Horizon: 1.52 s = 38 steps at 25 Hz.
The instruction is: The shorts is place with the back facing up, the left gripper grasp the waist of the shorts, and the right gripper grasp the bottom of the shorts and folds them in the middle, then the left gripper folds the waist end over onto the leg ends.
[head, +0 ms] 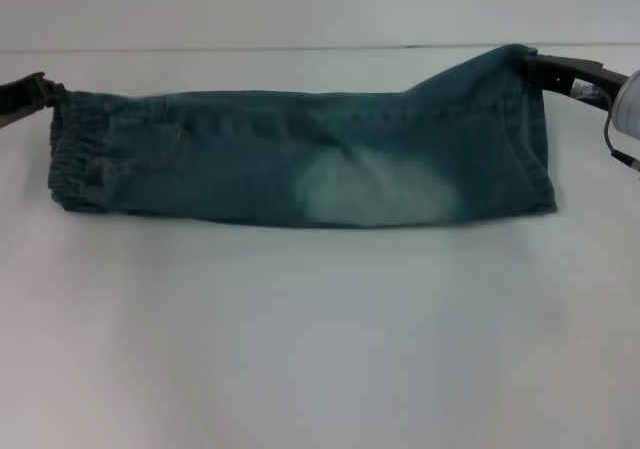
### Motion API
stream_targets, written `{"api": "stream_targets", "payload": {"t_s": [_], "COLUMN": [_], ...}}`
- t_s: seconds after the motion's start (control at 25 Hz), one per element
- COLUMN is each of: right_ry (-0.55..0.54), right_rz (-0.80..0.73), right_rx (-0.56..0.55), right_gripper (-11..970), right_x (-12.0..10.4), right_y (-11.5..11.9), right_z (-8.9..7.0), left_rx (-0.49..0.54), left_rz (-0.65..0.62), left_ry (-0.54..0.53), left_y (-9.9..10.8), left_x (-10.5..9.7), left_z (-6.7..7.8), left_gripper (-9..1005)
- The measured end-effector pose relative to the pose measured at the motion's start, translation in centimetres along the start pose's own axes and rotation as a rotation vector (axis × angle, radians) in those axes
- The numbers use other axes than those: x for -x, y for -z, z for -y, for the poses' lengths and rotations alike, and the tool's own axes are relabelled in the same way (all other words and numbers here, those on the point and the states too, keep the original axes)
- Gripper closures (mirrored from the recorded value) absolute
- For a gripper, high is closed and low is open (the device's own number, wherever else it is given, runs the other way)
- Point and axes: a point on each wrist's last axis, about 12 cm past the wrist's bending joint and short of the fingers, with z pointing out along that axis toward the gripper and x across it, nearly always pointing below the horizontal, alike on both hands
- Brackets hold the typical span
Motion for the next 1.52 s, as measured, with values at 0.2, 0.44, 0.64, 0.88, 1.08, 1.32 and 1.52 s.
{"api": "stream_targets", "payload": {"t_s": [0.2, 0.44, 0.64, 0.88, 1.08, 1.32, 1.52], "right_ry": [0.016, 0.061, 0.101, 0.129, 0.134, 0.131, 0.122], "right_rz": [0.014, 0.005, -0.026, -0.061, -0.075, -0.076, -0.081], "right_rx": [-0.026, -0.073, -0.096, -0.093, -0.105, -0.127, -0.138], "right_gripper": [884, 873, 864, 853, 752, 548, 450], "right_x": [0.7, 1.3, 1.2, 0.8, 0.5, 0.4, 0.1], "right_y": [-0.5, -1.4, -2.0, -2.6, -2.8, -2.7, -2.4], "right_z": [0.0, -0.3, -0.7, -1.4, -1.5, -1.1, -0.8], "left_rx": [-0.002, 0.005, 0.008, 0.005, 0.037, 0.038, 0.042], "left_rz": [0.026, 0.047, 0.039, 0.022, 0.045, 0.058, 0.058], "left_ry": [-0.010, -0.015, -0.021, -0.047, -0.070, -0.085, -0.078], "left_y": [-0.1, -0.2, -0.4, -0.9, -1.2, -1.3, -1.0], "left_x": [0.1, 0.2, -0.1, -0.3, -0.3, -0.5, -0.8], "left_z": [0.0, 0.0, 0.1, 0.3, 0.3, 0.2, -0.2], "left_gripper": [942, 920, 903, 881, 814, 693, 531]}}
